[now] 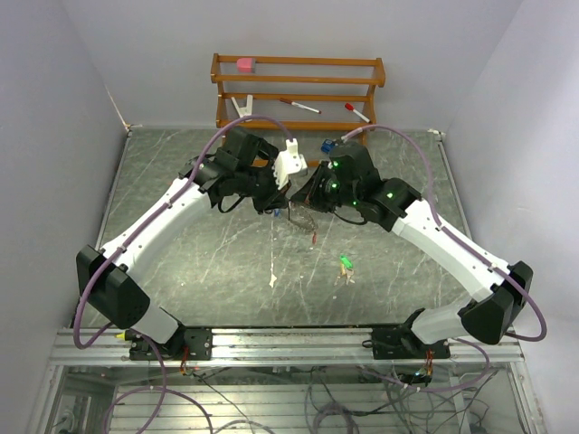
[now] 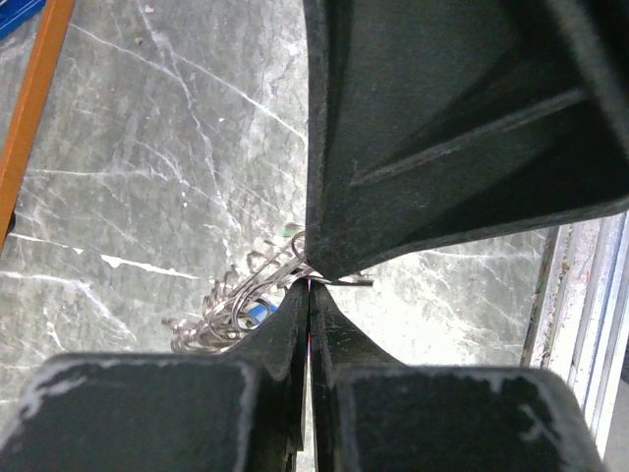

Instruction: Put the keys on the keyring

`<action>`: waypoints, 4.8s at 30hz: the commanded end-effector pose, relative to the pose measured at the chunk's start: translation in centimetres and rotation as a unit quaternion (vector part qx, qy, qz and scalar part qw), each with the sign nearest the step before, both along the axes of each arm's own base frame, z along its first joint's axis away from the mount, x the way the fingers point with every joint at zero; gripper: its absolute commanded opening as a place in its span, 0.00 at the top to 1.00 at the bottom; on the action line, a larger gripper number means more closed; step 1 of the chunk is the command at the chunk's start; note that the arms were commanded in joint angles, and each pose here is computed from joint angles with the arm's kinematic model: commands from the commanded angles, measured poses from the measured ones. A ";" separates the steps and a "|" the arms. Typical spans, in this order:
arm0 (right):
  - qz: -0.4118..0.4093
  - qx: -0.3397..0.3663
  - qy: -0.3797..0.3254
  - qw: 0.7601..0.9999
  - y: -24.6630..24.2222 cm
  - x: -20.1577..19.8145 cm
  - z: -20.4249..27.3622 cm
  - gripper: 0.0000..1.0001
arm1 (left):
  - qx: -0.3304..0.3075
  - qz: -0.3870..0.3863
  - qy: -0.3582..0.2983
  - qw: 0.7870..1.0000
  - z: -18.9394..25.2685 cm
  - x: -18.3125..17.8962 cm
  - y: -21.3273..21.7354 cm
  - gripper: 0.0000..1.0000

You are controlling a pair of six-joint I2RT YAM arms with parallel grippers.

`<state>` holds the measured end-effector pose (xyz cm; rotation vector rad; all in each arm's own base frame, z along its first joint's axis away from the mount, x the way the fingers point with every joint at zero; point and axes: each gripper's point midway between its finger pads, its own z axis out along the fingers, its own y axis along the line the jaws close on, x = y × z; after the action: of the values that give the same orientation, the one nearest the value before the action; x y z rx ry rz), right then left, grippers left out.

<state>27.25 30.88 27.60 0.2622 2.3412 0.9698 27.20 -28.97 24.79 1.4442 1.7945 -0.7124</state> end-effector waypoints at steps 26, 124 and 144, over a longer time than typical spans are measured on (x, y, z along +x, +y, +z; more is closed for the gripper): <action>-0.090 0.195 0.112 0.970 0.3 -0.5 1.6 1.00 | -0.019 0.004 -0.097 0.995 6.3 0.4 1.1 0.88; -0.107 0.359 0.178 0.910 1.6 0.7 3.8 1.00 | -0.065 -0.014 -0.204 0.977 5.4 1.4 0.5 0.75; -0.119 0.362 0.187 0.905 1.2 0.6 3.2 1.00 | -0.089 -0.021 -0.202 0.975 6.8 0.7 0.1 0.70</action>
<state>28.27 32.18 29.51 1.0994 2.1126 1.6888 28.13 -27.76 28.93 1.4125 1.4598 -0.5012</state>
